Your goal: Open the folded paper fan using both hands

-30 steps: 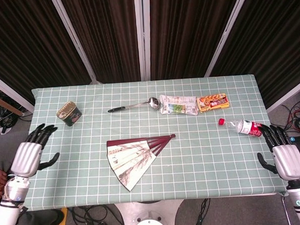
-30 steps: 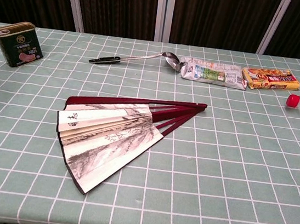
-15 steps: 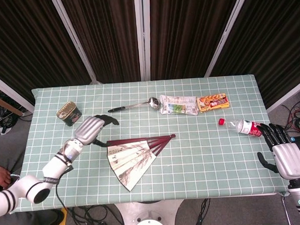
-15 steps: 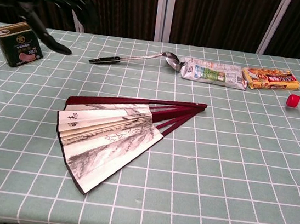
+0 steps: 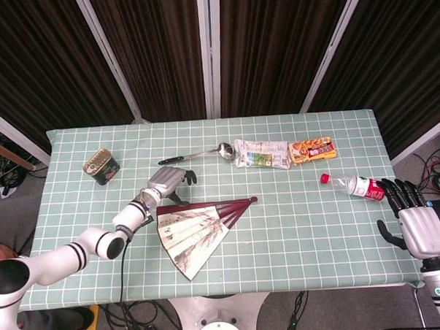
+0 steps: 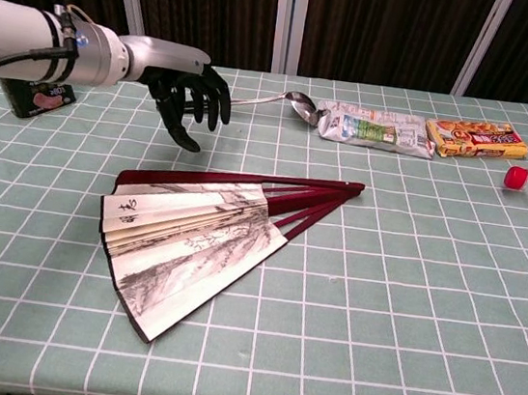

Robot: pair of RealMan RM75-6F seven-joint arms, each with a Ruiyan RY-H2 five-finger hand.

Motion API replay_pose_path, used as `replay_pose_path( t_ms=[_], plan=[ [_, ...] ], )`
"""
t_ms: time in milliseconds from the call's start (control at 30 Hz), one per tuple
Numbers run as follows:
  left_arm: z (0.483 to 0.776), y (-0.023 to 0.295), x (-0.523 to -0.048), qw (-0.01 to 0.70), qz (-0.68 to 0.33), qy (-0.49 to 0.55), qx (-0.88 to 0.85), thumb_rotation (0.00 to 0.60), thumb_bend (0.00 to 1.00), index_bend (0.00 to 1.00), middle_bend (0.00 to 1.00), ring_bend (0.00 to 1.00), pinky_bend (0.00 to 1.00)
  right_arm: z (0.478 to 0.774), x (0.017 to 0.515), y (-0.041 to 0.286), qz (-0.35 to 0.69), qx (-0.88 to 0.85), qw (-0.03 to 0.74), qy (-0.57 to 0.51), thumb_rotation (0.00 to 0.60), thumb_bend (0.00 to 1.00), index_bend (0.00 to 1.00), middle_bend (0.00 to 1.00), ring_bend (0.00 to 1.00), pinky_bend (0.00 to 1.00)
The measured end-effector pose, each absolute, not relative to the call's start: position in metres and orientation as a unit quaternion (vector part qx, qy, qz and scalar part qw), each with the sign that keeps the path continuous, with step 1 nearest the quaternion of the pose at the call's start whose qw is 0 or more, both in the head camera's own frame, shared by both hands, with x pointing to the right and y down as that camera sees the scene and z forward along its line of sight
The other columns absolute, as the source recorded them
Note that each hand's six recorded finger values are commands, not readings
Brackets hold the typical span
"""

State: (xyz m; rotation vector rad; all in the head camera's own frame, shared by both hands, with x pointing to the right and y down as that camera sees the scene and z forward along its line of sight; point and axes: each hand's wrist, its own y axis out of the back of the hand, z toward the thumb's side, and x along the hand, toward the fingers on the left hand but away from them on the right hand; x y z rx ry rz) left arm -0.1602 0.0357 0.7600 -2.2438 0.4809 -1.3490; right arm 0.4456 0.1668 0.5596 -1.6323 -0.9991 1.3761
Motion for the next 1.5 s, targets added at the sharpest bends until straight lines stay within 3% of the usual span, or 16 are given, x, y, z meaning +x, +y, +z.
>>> replay_pose_path(
  t_ms=[200, 700, 1133, 1500],
  plan=[
    [0.773, 0.044, -0.152, 0.239, -0.506, 0.155, -0.814, 0.600, 0.21, 0.37, 0.43, 0.43, 0.54, 0.564, 0.447, 0.165, 0.543, -0.641, 0.378, -0.391, 0.600, 0.33, 0.03, 0.07, 0.00, 0.00],
    [0.787, 0.067, -0.122, 0.226, -0.505, 0.128, -0.823, 0.600, 0.26, 0.38, 0.43, 0.44, 0.54, 0.570, 0.453, 0.169, 0.552, -0.638, 0.366, -0.393, 0.600, 0.33, 0.03, 0.07, 0.00, 0.00],
    [0.790, 0.073, -0.113, 0.235, -0.503, 0.110, -0.824, 0.600, 0.30, 0.46, 0.50, 0.51, 0.57, 0.569, 0.459, 0.171, 0.557, -0.631, 0.362, -0.400, 0.600, 0.33, 0.03, 0.07, 0.00, 0.00],
    [0.778, 0.065, -0.119, 0.243, -0.494, 0.125, -0.825, 0.600, 0.31, 0.65, 0.71, 0.71, 0.79, 0.568, 0.459, 0.169, 0.552, -0.631, 0.362, -0.407, 0.600, 0.33, 0.03, 0.08, 0.00, 0.00]
  ],
)
